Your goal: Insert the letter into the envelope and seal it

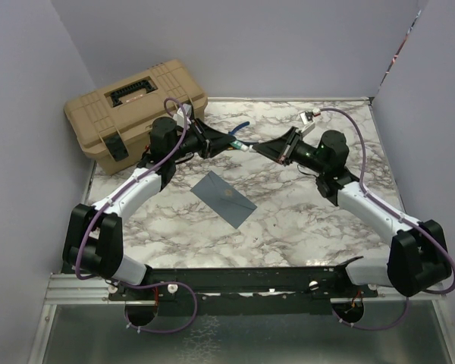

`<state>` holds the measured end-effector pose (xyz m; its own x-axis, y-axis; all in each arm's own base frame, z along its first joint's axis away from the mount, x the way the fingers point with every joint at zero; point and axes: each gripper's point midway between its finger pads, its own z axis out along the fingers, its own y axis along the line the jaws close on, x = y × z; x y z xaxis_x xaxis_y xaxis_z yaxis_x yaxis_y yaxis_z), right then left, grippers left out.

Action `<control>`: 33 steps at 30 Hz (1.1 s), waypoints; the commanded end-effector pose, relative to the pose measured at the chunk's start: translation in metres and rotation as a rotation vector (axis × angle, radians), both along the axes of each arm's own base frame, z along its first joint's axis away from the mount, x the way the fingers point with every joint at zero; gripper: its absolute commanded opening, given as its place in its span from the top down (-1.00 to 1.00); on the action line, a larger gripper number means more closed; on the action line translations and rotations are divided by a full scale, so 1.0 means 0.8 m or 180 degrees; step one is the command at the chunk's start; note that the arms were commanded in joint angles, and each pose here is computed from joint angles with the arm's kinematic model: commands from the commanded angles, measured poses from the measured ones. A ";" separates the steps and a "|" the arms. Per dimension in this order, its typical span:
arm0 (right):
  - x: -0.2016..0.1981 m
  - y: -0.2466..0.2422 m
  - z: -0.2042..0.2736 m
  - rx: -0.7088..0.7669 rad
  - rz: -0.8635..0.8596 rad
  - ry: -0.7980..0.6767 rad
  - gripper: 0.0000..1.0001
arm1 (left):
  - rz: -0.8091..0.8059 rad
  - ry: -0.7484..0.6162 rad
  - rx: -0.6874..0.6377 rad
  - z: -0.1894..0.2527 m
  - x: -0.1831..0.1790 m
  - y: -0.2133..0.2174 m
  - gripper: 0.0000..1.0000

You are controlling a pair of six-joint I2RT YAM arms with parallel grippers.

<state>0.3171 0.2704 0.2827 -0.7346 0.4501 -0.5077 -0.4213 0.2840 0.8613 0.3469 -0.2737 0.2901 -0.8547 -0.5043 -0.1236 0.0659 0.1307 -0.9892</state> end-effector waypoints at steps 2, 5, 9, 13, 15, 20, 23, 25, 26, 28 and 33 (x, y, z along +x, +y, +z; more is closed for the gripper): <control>-0.001 -0.013 0.047 0.0402 -0.0291 -0.0245 0.99 | 0.0165 0.0095 -0.0244 0.021 0.002 0.005 1.00; -0.001 -0.016 0.050 0.0447 -0.0332 -0.0242 0.99 | 0.0225 0.0171 -0.0333 0.024 0.004 0.007 1.00; 0.000 -0.019 0.043 0.0463 -0.0406 -0.0177 0.99 | 0.0291 0.0277 -0.0466 0.028 0.007 0.009 1.00; 0.005 -0.020 0.038 0.0520 -0.0457 -0.0131 0.99 | 0.0334 0.0375 -0.0568 0.028 0.008 0.010 1.00; 0.007 -0.019 0.037 0.0547 -0.0470 -0.0118 0.99 | 0.0340 0.0446 -0.0630 0.026 0.008 0.010 1.00; 0.011 -0.018 0.038 0.0626 -0.0492 -0.0125 0.99 | 0.0316 0.0535 -0.0738 0.023 0.003 0.008 1.00; 0.012 -0.013 0.036 0.0668 -0.0455 -0.0108 0.99 | 0.0299 0.0557 -0.0783 0.024 0.001 0.006 1.00; 0.013 -0.009 0.032 0.0654 -0.0431 -0.0081 0.99 | 0.0294 0.0559 -0.0796 0.026 0.001 0.005 1.00; 0.013 -0.008 0.031 0.0645 -0.0429 -0.0078 0.99 | 0.0296 0.0558 -0.0797 0.025 0.001 0.005 1.00; 0.014 -0.007 0.028 0.0612 -0.0449 -0.0065 0.99 | 0.0295 0.0567 -0.0808 0.025 0.001 0.005 1.00; 0.015 -0.006 0.024 0.0588 -0.0452 -0.0043 0.99 | 0.0297 0.0584 -0.0818 0.023 0.000 0.005 1.00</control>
